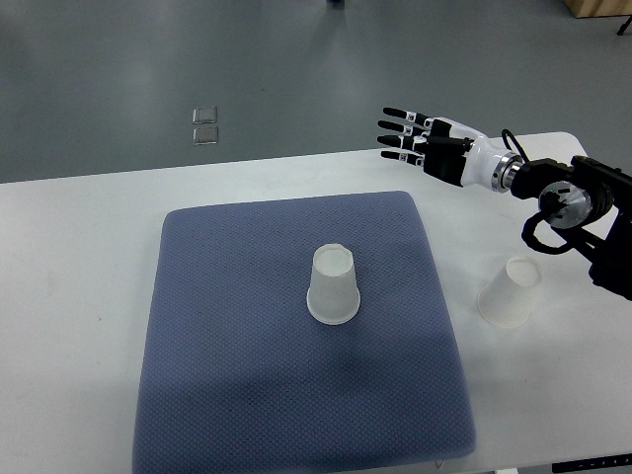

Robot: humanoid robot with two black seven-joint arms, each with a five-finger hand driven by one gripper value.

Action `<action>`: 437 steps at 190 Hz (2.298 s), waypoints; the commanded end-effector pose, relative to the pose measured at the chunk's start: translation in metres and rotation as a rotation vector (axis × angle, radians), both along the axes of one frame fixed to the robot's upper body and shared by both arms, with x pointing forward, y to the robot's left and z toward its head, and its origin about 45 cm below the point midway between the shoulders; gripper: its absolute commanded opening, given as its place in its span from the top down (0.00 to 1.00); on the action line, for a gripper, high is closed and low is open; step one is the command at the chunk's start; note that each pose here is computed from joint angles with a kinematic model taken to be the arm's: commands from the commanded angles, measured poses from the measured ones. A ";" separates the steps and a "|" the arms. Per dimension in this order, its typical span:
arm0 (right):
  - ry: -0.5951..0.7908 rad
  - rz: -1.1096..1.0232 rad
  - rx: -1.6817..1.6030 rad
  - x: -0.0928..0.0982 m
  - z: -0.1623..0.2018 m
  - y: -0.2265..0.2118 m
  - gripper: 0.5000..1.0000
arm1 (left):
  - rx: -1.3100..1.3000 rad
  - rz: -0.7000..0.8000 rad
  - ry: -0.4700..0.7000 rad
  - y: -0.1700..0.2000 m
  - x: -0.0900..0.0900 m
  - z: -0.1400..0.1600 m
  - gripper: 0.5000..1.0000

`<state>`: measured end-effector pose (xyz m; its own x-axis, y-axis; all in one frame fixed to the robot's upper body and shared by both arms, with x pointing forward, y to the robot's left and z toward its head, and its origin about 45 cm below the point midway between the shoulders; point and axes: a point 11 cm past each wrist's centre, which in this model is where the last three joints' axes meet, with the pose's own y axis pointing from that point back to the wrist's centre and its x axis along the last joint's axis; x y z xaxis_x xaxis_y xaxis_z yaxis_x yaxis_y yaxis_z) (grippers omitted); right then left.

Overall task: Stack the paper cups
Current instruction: 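Move the open right hand toward the loose white paper cup beside the pad, then lower the right hand down around the loose white cup, then close the right hand fingers around the white cup and grip it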

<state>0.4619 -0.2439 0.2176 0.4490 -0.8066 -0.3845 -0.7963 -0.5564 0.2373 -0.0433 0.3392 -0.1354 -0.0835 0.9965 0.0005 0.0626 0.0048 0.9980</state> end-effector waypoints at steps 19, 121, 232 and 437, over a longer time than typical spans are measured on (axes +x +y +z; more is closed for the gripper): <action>-0.046 0.026 -0.112 -0.003 0.010 -0.032 0.15 | -0.001 0.000 0.000 0.000 0.000 0.000 0.00; -0.204 0.351 -0.785 -0.045 0.061 -0.117 0.15 | -0.001 0.000 0.000 0.000 0.000 0.000 0.00; -0.317 0.713 -1.255 -0.113 0.042 -0.125 0.15 | -0.001 0.000 0.000 0.000 0.000 0.000 0.00; -0.376 0.685 -1.363 -0.129 -0.021 -0.117 0.25 | -0.001 0.000 0.000 0.000 0.000 0.000 0.00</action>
<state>0.3343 -0.3612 0.1985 0.7566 -0.0489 0.6520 -0.6216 -0.3631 0.6941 -0.0433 0.3389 -0.1355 -0.0834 0.9965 -0.0004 0.0624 0.0056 0.9980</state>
